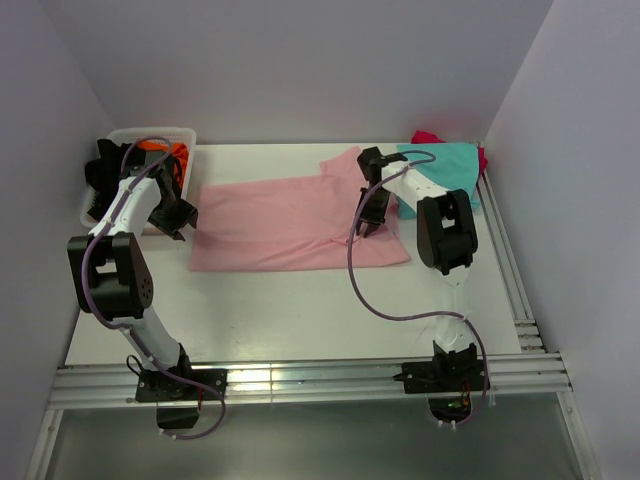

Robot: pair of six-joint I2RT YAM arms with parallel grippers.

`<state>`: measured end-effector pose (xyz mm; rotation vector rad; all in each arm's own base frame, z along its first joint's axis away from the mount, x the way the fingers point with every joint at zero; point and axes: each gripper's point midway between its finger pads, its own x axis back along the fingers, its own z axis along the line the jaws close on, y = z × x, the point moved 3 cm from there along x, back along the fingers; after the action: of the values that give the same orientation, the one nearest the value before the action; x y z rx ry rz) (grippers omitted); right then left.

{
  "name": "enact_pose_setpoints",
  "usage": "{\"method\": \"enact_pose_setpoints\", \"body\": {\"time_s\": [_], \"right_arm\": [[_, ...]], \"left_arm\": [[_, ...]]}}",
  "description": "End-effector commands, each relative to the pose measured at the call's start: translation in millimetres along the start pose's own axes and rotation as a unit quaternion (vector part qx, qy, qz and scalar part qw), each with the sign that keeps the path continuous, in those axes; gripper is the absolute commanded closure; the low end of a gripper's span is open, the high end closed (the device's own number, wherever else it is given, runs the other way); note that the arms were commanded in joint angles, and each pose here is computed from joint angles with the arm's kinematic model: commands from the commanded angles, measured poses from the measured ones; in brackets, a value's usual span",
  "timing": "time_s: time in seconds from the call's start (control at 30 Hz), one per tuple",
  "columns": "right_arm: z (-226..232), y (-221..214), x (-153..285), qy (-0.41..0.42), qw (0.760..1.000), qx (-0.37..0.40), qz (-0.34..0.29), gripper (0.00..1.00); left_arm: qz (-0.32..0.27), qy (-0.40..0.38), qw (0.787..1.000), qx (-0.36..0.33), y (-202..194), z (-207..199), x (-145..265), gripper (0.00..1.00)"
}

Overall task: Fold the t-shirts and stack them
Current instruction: Fold the tshirt

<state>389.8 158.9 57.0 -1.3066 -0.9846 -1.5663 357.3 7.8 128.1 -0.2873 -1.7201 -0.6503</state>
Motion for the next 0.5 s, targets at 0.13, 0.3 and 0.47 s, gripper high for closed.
{"method": "enact_pose_setpoints", "body": {"time_s": [0.13, 0.3, 0.47], "right_arm": [[-4.7, 4.8, 1.5, -0.002, 1.0, 0.001, -0.007, 0.83], [-3.9, 6.7, 4.4, -0.001, 1.0, 0.002, -0.009, 0.9], [0.6, 13.1, 13.5, 0.006, 1.0, 0.002, -0.017, 0.92]], "left_arm": [[-0.011, -0.004, 1.0, 0.0, 5.9, -5.4, 2.3, 0.5], [-0.01, -0.005, 1.0, 0.0, 6.0, -6.1, 1.6, 0.51], [-0.01, -0.005, 1.0, 0.001, 6.2, -6.6, 0.5, 0.51]]}}
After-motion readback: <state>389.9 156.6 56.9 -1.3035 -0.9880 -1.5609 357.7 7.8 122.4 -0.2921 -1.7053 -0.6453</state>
